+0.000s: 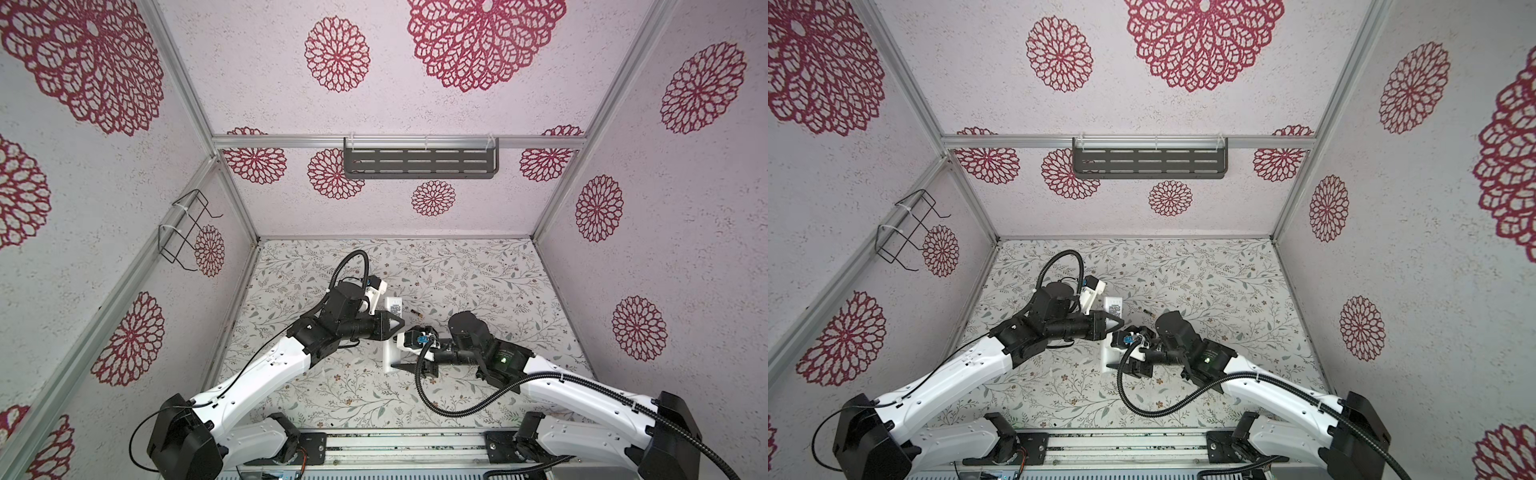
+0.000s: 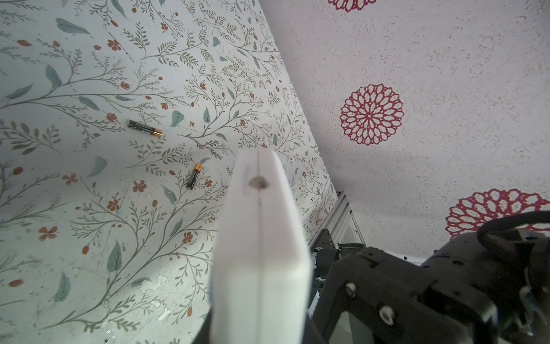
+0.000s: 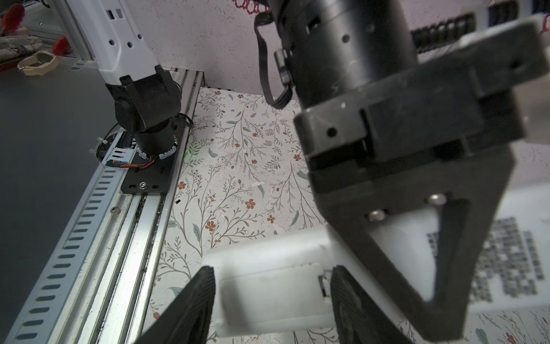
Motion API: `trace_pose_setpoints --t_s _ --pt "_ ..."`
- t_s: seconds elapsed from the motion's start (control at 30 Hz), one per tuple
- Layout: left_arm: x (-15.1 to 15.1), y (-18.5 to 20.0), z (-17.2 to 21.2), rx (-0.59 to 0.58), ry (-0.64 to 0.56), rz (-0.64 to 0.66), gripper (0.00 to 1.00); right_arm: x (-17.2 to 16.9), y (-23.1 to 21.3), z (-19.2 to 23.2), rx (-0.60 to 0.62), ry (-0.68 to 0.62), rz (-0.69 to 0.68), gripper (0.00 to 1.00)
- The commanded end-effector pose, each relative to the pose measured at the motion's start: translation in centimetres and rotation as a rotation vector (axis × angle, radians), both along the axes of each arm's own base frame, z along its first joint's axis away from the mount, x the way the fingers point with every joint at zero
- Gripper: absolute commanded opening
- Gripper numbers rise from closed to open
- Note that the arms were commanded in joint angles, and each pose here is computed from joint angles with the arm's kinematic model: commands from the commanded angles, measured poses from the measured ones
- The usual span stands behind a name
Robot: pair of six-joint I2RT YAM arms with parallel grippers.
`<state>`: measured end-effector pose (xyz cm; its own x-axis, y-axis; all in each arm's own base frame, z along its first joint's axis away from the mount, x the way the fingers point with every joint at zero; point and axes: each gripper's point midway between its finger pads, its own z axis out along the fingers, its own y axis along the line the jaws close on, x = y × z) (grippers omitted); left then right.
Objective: Load the batteries into the remote control
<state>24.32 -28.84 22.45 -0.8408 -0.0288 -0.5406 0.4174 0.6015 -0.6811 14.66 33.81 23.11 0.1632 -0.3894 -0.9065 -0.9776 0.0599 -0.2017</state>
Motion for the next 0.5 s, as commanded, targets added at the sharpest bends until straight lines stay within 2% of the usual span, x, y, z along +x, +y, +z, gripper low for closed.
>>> trace_pose_setpoints --t_s 0.0,0.47 --pt "0.4 -0.2 3.0 -0.057 -0.092 -0.005 0.02 -2.1 0.0 -1.3 -0.059 0.052 0.092 0.63" --pt "0.8 0.2 2.6 -0.034 -0.090 0.022 0.02 -3.7 0.0 -0.2 -0.027 0.076 0.161 0.60"
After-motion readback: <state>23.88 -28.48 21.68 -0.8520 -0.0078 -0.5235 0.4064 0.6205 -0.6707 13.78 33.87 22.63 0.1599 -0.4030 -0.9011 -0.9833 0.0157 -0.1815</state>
